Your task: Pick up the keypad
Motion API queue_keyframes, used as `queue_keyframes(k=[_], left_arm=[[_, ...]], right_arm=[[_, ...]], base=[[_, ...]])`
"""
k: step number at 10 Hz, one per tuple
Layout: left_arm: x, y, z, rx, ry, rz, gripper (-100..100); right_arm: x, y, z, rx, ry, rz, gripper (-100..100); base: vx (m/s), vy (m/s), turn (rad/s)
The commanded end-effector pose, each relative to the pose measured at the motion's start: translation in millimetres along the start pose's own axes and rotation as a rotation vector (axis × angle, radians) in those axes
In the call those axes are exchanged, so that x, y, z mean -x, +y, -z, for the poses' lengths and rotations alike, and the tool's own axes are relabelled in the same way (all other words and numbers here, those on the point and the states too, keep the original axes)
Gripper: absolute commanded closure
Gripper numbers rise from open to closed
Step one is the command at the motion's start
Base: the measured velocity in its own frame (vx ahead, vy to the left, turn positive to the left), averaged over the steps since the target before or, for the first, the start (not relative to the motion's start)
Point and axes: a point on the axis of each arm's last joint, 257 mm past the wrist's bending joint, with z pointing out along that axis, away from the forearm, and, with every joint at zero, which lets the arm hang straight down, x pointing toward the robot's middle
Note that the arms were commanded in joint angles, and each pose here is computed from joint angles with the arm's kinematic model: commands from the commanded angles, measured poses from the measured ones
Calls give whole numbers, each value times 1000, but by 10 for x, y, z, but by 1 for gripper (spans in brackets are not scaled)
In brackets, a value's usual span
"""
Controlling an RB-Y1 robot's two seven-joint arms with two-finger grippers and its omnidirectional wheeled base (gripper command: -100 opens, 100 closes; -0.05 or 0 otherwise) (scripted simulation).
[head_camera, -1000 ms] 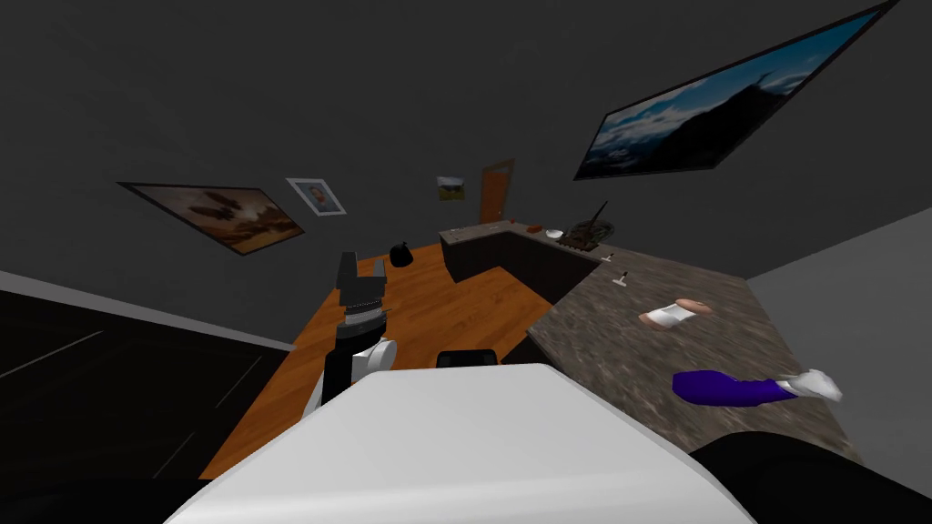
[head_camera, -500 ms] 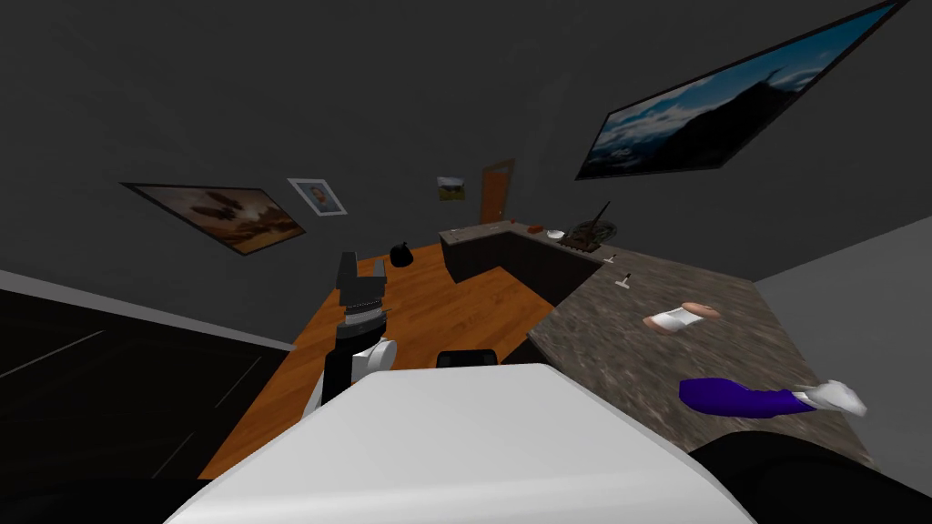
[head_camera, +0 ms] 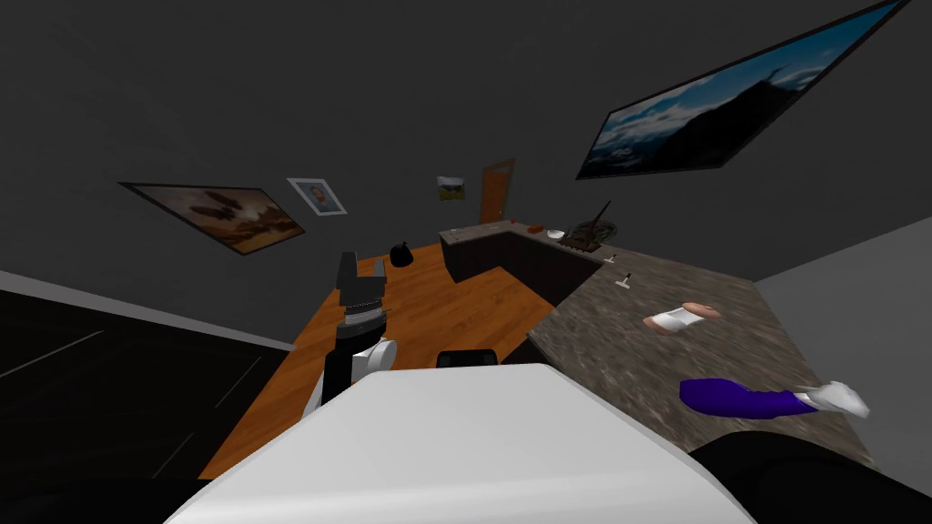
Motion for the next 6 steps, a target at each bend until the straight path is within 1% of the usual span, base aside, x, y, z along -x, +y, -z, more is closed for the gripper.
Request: queue_keyframes(k=[1, 2, 3, 4, 5, 6], left_arm=[[0, 0, 0, 0, 0, 0, 0], [0, 0, 0, 0, 0, 0, 0], [0, 0, 0, 0, 0, 0, 0], [0, 0, 0, 0, 0, 0, 0], [0, 0, 0, 0, 0, 0, 0], [0, 0, 0, 0, 0, 0, 0]], right_arm=[[0, 0, 0, 0, 0, 0, 0], [45, 25, 86, 1, -1, 1, 100], [60, 35, 111, 2, -1, 2, 100], [104, 66, 185, 2, -1, 3, 100], [81, 36, 155, 0, -2, 3, 100], [84, 38, 163, 1, -1, 3, 0]], base=[[0, 0, 0], [-16, 5, -20], [-27, 6, -16], [-34, 14, -18], [-17, 7, -3], [0, 0, 0]])
